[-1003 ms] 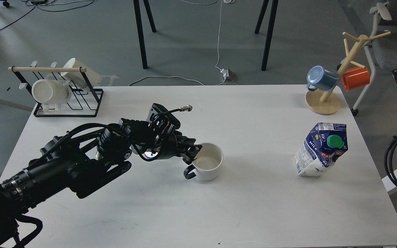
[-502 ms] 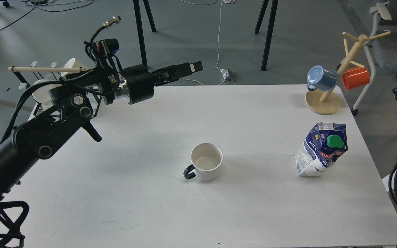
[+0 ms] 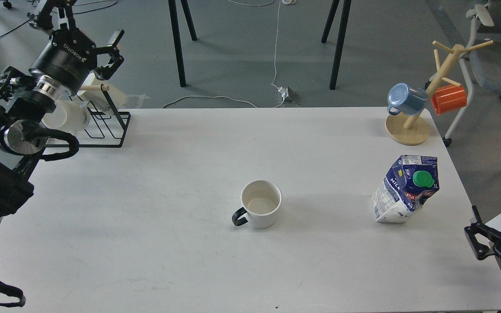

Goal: Place cup and milk with both arms
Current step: 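Release the mug and retract the left gripper to rest, then move the right gripper up to the milk carton and grasp it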

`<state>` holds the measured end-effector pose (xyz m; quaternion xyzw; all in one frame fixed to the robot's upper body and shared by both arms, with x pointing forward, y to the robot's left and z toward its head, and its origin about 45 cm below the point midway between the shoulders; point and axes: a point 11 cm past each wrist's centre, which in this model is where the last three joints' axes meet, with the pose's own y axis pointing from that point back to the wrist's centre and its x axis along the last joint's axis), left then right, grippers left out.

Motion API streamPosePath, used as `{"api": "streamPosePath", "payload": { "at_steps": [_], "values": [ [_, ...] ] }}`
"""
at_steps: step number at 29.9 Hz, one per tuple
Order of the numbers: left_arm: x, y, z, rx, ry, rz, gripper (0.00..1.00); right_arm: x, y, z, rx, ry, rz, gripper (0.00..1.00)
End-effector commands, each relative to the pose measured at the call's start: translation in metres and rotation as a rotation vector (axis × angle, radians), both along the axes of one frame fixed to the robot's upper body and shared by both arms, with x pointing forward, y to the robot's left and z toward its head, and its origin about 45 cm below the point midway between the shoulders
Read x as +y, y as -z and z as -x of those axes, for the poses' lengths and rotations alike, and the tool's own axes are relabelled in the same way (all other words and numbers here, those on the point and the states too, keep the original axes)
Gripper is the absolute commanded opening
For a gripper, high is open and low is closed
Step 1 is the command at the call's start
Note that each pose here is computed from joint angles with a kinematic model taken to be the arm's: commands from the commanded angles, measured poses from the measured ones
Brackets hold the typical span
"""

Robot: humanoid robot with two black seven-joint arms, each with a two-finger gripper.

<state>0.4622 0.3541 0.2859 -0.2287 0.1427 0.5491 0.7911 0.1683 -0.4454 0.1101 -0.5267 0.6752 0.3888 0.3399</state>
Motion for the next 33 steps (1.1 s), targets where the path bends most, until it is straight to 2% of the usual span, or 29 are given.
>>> {"api": "streamPosePath", "payload": {
  "at_steps": [1, 6, 10, 17, 27, 33],
  "values": [
    [0.028, 0.014, 0.002, 0.042, -0.084, 0.053, 0.99, 0.027, 0.019, 0.013, 0.037, -0.016, -0.07, 0.99],
    [0.069, 0.052, 0.018, 0.132, -0.222, 0.151, 0.99, 0.063, 0.037, 0.015, 0.053, -0.039, -0.146, 0.99],
    [0.076, 0.066, 0.026, 0.158, -0.256, 0.208, 0.99, 0.083, 0.041, 0.009, 0.035, -0.066, -0.156, 0.99],
    [0.074, 0.065, 0.024, 0.151, -0.259, 0.222, 0.99, 0.091, 0.034, -0.011, -0.012, -0.082, -0.158, 0.99],
    [0.073, 0.066, 0.023, 0.155, -0.257, 0.214, 0.99, 0.096, 0.033, -0.02, -0.031, -0.086, -0.169, 0.99],
    [0.074, 0.066, 0.024, 0.159, -0.257, 0.206, 0.99, 0.118, 0.04, -0.027, -0.031, -0.101, -0.213, 0.98]
  ]
}}
